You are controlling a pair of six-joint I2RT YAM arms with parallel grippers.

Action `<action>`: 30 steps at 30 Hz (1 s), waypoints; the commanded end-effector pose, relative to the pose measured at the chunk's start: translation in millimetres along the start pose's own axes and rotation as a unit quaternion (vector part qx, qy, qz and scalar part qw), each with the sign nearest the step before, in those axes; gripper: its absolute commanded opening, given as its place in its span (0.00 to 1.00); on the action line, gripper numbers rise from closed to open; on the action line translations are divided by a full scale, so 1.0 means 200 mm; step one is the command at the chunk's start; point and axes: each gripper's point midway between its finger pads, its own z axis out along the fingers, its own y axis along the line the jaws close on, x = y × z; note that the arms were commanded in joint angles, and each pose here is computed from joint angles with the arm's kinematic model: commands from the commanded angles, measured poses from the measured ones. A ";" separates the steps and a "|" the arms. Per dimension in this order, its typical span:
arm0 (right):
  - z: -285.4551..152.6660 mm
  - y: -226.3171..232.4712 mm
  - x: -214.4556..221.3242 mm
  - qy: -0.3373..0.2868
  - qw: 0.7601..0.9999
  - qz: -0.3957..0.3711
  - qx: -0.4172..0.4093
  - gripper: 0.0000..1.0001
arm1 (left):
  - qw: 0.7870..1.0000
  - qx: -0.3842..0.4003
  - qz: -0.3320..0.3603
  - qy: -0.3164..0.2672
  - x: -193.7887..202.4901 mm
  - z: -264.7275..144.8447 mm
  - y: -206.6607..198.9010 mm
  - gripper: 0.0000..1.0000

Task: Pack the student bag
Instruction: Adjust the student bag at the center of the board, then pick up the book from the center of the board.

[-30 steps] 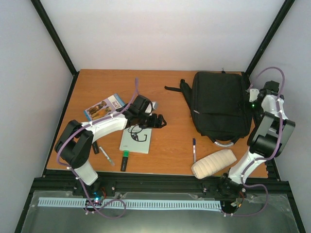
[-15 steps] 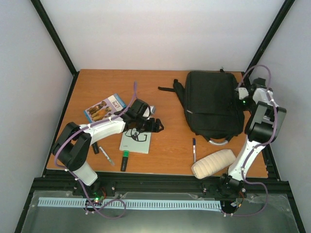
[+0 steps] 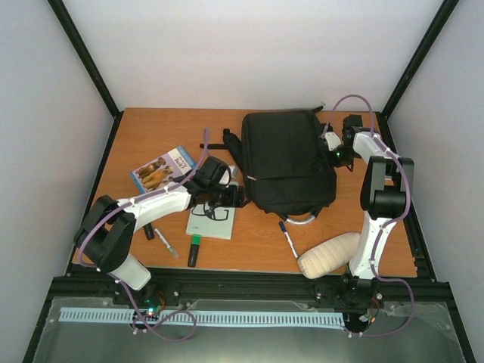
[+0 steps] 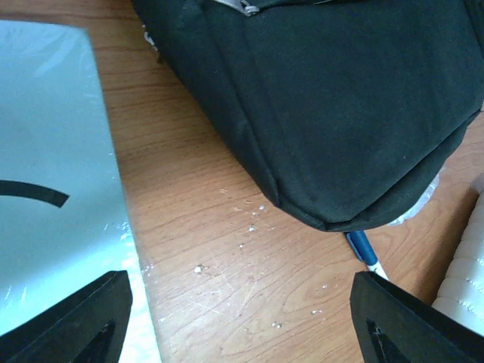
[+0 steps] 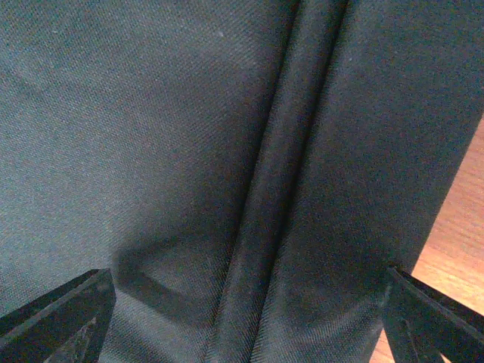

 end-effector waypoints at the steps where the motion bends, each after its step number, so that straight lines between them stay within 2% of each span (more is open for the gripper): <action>1: 0.02 0.05 0.10 0.027 0.998 0.047 -0.036 0.97 | 1.000 -0.016 0.000 -0.015 -0.01 -0.05 0.01 0.81; 5: -0.14 0.05 0.08 -0.001 0.998 0.058 -0.039 0.98 | 0.998 -0.054 0.012 -0.033 -0.03 -0.13 0.05 0.82; 9: -0.40 0.09 0.02 -0.054 0.998 0.033 0.005 0.99 | 0.994 -0.098 0.027 -0.036 -0.03 -0.21 0.10 0.86; 14: -0.58 0.33 0.00 -0.091 0.996 -0.026 -0.004 0.98 | 0.989 -0.139 0.031 -0.043 -0.04 -0.29 0.19 0.90; 18: -0.57 0.66 0.07 -0.089 0.990 -0.095 -0.061 0.96 | 0.988 -0.151 -0.001 -0.041 -0.03 -0.32 0.28 0.90; 24: -0.45 1.14 0.18 -0.059 0.967 -0.198 -0.147 0.93 | 0.984 -0.162 -0.052 -0.049 -0.01 -0.37 0.41 0.90; 27: -0.38 1.29 0.23 -0.050 0.956 -0.239 -0.165 0.90 | 0.982 -0.171 -0.064 -0.045 0.00 -0.37 0.46 0.90; 30: -0.32 1.41 0.26 -0.040 0.948 -0.249 -0.195 0.85 | 0.981 -0.173 -0.081 -0.042 0.02 -0.36 0.52 0.90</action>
